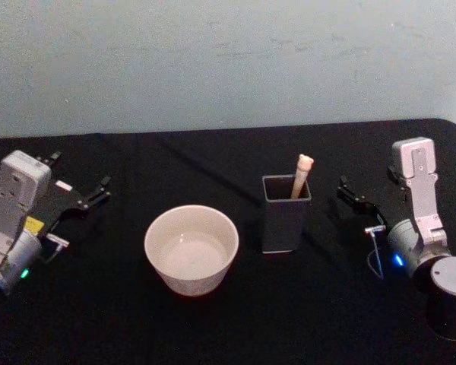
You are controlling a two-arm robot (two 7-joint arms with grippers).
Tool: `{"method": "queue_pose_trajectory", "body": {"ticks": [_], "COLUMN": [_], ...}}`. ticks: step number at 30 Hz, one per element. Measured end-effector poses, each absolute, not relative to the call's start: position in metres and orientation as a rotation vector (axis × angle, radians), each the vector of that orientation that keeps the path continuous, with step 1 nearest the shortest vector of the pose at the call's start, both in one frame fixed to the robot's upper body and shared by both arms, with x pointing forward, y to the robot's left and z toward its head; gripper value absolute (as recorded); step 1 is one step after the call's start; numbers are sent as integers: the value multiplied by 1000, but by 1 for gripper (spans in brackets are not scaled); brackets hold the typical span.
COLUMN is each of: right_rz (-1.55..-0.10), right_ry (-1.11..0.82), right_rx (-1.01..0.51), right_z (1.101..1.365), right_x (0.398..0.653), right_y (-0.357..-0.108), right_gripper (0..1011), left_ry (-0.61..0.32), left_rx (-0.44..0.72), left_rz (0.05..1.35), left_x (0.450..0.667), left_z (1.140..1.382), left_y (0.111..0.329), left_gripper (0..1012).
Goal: Pick up the stirring spoon with one hand, stir inside the cup, then place it back in its original position.
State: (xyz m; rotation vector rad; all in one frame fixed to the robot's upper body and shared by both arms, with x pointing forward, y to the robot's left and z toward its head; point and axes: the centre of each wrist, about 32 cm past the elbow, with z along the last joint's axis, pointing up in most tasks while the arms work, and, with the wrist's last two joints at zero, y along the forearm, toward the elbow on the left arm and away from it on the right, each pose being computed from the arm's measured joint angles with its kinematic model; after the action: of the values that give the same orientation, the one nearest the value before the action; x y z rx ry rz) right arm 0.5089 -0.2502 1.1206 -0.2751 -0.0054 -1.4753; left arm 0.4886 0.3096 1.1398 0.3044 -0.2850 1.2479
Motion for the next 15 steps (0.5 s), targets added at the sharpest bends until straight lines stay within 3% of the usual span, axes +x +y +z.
{"method": "queue_pose_trajectory", "body": {"ticks": [15], "right_rz": [-1475], "right_ry": [-9], "right_rx": [-272], "right_z": [1121], "right_x": [508], "right_y": [-250], "right_gripper": [1000], "left_ry": [-285], "left_rx": [304], "left_rz": [1248], "left_x": [489], "left_z": [1140], "left_y": [310], "left_gripper": [1001]}}
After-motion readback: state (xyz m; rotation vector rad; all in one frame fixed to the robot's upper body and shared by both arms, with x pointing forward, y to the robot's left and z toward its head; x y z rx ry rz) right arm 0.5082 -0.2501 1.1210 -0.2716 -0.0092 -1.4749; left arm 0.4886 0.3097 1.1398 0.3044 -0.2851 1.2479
